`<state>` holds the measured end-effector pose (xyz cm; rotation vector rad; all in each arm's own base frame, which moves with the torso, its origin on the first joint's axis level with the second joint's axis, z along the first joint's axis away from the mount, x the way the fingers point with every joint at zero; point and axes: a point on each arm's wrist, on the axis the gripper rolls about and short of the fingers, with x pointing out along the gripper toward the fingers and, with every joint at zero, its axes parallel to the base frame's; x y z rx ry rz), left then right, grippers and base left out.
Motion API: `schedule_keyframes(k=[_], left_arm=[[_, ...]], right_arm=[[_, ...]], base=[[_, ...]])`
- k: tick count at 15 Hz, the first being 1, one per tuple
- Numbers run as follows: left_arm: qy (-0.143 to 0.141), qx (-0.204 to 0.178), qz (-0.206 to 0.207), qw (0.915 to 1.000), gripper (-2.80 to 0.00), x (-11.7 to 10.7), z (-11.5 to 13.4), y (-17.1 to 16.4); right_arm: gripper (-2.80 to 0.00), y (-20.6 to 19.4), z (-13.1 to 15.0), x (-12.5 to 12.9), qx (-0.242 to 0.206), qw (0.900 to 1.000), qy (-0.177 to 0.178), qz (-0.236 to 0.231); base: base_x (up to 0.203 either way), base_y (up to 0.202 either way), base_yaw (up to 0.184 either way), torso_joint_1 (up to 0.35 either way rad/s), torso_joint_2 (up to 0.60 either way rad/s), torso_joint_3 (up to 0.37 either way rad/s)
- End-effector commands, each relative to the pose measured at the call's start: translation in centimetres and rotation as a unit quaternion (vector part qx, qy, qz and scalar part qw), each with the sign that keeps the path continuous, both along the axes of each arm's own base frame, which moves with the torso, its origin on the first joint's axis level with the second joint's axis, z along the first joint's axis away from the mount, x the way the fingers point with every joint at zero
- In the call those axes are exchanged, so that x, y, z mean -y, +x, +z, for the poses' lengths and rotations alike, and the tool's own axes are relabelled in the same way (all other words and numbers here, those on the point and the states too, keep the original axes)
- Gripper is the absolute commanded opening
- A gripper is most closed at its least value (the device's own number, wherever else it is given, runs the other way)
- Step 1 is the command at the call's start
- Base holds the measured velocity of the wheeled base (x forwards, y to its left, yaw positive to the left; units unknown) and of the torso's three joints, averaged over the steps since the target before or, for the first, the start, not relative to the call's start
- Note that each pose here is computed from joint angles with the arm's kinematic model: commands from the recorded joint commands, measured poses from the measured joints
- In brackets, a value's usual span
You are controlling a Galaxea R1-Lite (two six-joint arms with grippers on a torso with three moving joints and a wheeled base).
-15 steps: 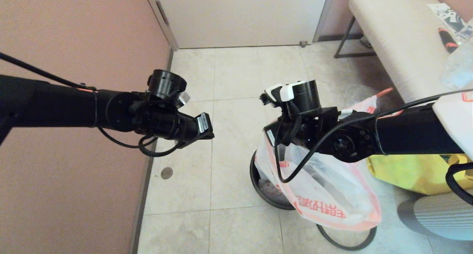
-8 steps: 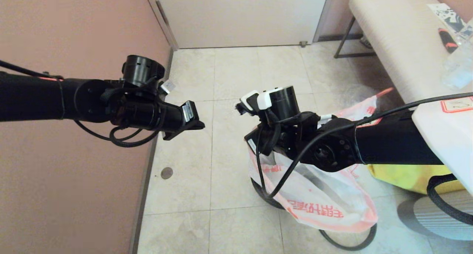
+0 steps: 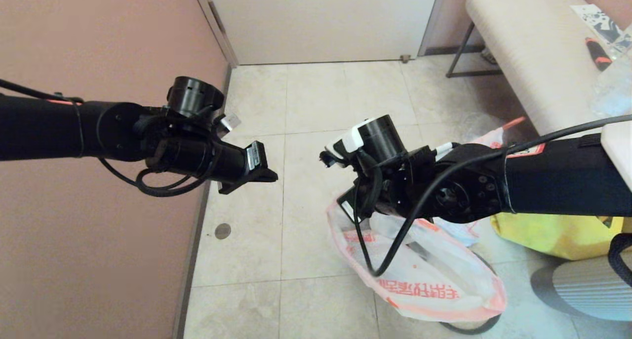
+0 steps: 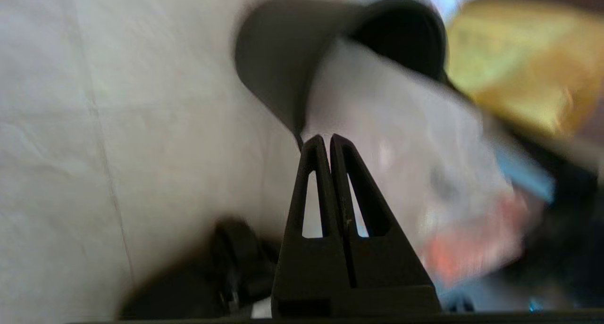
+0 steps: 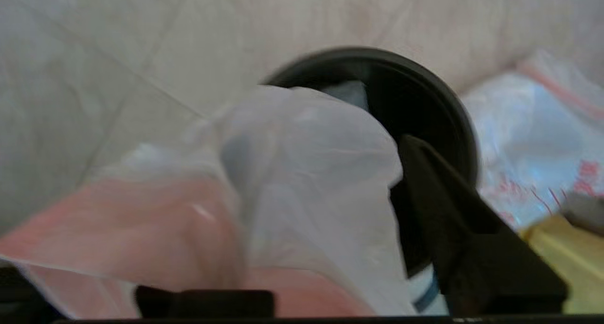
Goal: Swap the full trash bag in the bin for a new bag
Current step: Put the new garbage bag on the trash can
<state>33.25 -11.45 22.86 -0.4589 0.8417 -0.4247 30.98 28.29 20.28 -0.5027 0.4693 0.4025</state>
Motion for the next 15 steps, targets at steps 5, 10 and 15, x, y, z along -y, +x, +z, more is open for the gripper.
schedule_keyframes(k=[5, 10, 15], left_arm=[[-0.008, -0.017, -0.111, 0.9936, -2.80, 0.2, -1.6, -0.6], [-0.014, -0.027, -0.121, 0.9922, -2.80, 0.6, -2.2, -0.1], [-0.015, -0.033, -0.126, 0.9914, -2.80, 0.7, -2.5, -0.1]], right_arm=[[0.00, 0.6, 0.4, 0.6, -0.009, 0.999, 0.023, 0.021], [0.00, -1.8, 1.8, 2.6, -0.045, 0.998, -0.009, 0.031], [0.00, -3.1, 2.3, 4.2, -0.092, 0.993, -0.054, 0.043]], base=[[0.000, 0.000, 0.000, 0.000, 0.00, 0.000], [0.000, 0.000, 0.000, 0.000, 0.00, 0.000], [0.000, 0.000, 0.000, 0.000, 0.00, 0.000]])
